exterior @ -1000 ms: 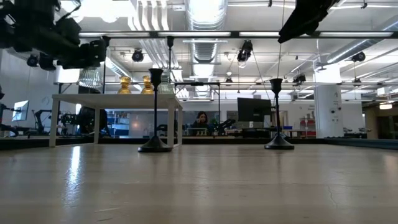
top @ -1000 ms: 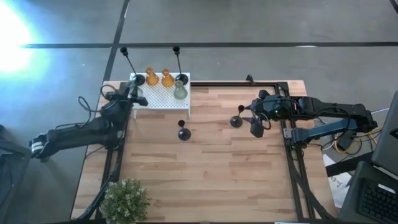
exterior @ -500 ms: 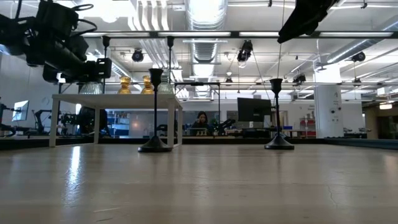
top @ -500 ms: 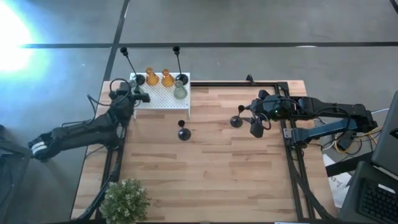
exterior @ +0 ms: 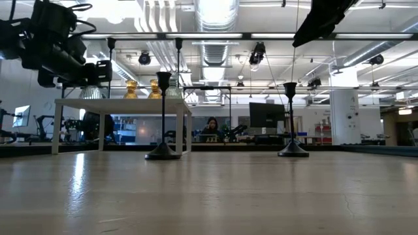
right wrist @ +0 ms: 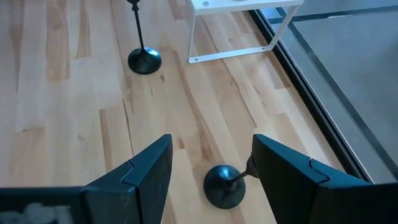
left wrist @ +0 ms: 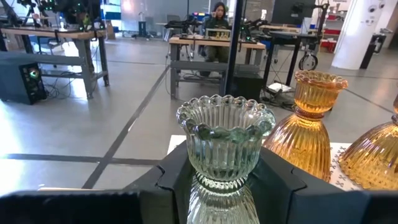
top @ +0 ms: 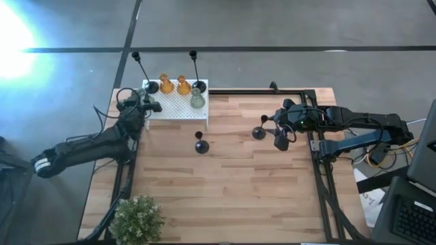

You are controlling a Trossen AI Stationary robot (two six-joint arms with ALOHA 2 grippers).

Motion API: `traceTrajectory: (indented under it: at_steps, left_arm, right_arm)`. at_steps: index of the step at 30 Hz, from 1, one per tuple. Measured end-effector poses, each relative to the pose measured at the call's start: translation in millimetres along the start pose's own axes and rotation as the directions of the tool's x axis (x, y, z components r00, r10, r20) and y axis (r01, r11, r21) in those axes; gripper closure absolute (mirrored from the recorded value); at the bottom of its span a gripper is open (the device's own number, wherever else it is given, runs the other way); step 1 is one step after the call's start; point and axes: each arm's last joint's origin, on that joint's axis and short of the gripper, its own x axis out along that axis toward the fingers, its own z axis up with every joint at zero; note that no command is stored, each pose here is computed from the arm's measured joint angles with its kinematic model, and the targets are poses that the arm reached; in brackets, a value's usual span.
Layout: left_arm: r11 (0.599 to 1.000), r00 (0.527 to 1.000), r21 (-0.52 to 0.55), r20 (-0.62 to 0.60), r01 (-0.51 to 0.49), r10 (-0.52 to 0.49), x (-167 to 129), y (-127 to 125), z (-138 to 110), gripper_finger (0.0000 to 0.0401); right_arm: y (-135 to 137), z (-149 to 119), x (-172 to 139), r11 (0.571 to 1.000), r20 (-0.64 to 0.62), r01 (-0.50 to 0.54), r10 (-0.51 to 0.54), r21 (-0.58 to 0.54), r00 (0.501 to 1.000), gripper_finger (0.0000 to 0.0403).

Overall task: Pick & Place candle stick holders
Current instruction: Put the transparent candle holder on the shelf

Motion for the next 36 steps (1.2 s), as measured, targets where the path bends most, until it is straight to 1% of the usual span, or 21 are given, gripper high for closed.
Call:
traceTrajectory:
  at_steps: [10, 19, 25, 36]
  left_arm:
    - [1.0, 1.0, 0.008, -0.007, 0.006, -0.006, 0.0, 0.0, -0.9, 0.027]
    - [1.0, 0.999, 0.011, -0.016, 0.028, -0.027, 0.0, -0.6, -1.7, 0.0253]
    - [0.999, 0.999, -0.001, -0.019, 0.043, -0.043, 0.0, -1.0, -1.8, 0.0251]
    - [0.998, 0.998, 0.027, -0.028, 0.057, -0.056, 0.0, -1.2, -2.6, 0.025]
  right_arm:
    - [0.1, 0.0, 0.0, 1.0, 0.0, 0.0, 0.0, 0.0, 1.0, 0.0188]
    - [0.0, 0.0, 0.0, 1.0, 0.0, 0.0, 0.0, 0.0, 1.0, 0.0188]
    - [0.0, 0.0, 0.0, 1.0, 0.0, 0.0, 0.0, 0.005, 1.0, 0.0188]
    - [0.2, -0.2, 0.1, 1.0, -0.001, -0.004, 0.004, 0.008, 1.0, 0.0188]
